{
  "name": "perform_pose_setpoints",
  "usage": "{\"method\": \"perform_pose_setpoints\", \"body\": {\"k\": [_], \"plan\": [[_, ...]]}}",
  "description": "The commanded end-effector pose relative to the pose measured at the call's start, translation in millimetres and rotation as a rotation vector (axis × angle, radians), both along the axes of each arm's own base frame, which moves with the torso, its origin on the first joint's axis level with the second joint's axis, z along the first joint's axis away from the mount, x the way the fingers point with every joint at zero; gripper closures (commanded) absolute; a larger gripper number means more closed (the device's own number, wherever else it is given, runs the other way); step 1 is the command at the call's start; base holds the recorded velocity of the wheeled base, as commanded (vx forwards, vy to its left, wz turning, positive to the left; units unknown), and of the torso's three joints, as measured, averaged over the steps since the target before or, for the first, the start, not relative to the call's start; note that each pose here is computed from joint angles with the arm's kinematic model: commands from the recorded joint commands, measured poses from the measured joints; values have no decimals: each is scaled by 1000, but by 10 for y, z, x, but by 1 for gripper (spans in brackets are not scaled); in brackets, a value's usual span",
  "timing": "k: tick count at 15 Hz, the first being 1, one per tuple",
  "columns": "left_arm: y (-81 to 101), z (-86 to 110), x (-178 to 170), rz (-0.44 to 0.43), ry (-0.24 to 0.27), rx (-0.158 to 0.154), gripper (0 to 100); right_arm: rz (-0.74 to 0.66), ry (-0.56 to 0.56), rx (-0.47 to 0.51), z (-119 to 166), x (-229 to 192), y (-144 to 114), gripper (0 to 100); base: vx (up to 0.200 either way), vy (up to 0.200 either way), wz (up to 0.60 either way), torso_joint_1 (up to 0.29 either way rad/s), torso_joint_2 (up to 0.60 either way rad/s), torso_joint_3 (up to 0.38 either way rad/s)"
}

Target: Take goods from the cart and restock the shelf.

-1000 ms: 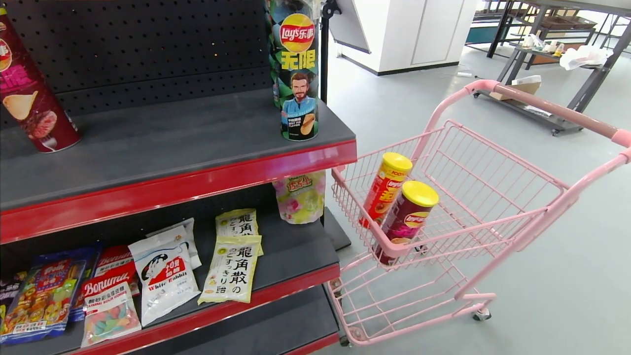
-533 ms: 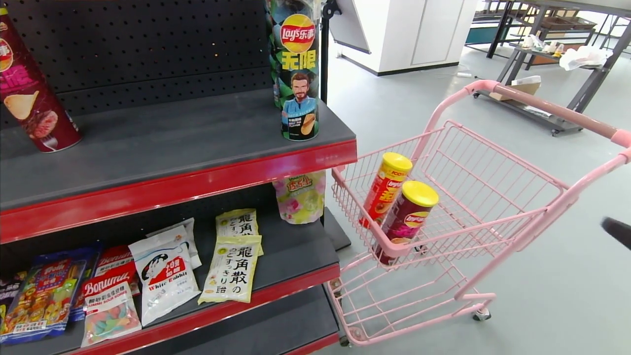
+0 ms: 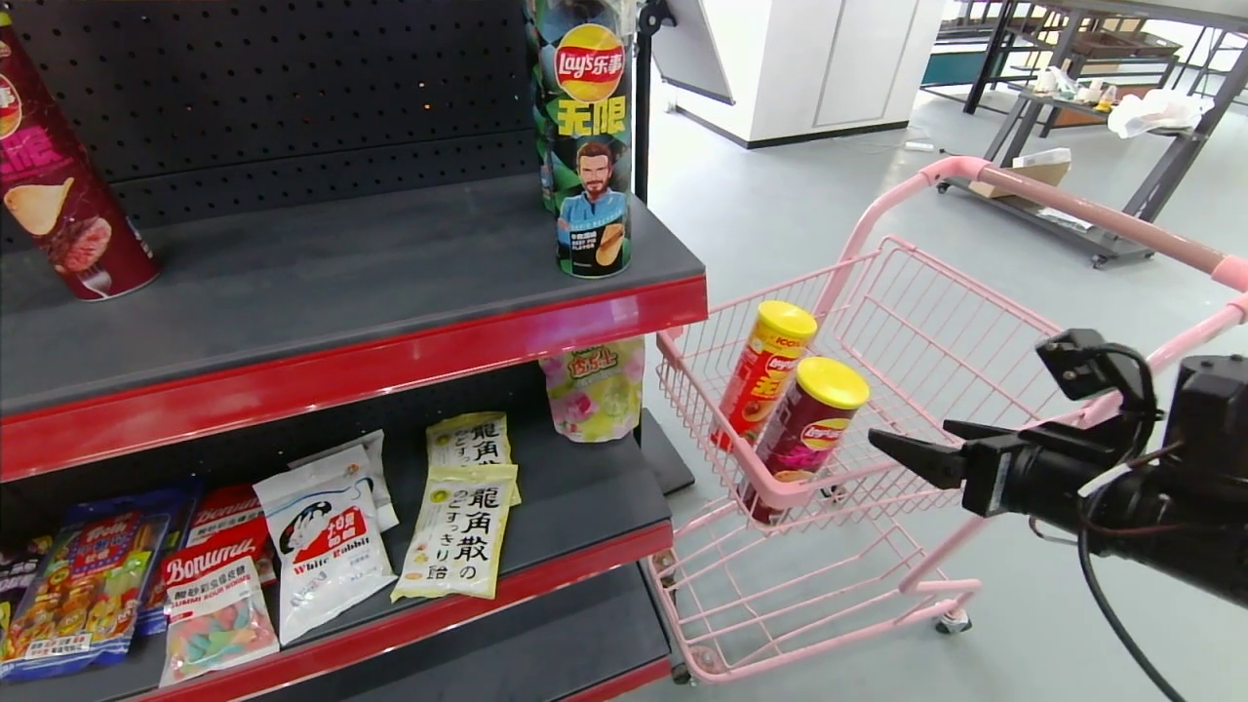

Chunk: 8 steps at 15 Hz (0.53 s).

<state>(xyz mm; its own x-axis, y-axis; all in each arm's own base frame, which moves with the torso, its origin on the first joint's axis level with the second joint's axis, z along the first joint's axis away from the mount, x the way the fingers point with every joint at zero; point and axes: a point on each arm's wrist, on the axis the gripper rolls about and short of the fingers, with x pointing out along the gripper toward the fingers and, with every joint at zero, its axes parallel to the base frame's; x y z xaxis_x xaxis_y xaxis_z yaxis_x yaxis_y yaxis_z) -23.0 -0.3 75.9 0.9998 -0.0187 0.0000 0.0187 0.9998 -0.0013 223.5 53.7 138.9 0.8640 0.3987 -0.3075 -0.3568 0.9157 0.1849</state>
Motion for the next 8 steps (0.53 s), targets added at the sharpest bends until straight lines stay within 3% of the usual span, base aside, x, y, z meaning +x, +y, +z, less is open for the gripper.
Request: {"method": "perform_pose_setpoints", "body": {"k": [1,8], "plan": [[0,1,0,0,0,0,0,37,79,-18,-194,87,108,0,0,0,0,0,0,0],[0,1,0,0,0,0,0,71,103,-28,-330,422,312,0,0,0,0,0,0,0]]}}
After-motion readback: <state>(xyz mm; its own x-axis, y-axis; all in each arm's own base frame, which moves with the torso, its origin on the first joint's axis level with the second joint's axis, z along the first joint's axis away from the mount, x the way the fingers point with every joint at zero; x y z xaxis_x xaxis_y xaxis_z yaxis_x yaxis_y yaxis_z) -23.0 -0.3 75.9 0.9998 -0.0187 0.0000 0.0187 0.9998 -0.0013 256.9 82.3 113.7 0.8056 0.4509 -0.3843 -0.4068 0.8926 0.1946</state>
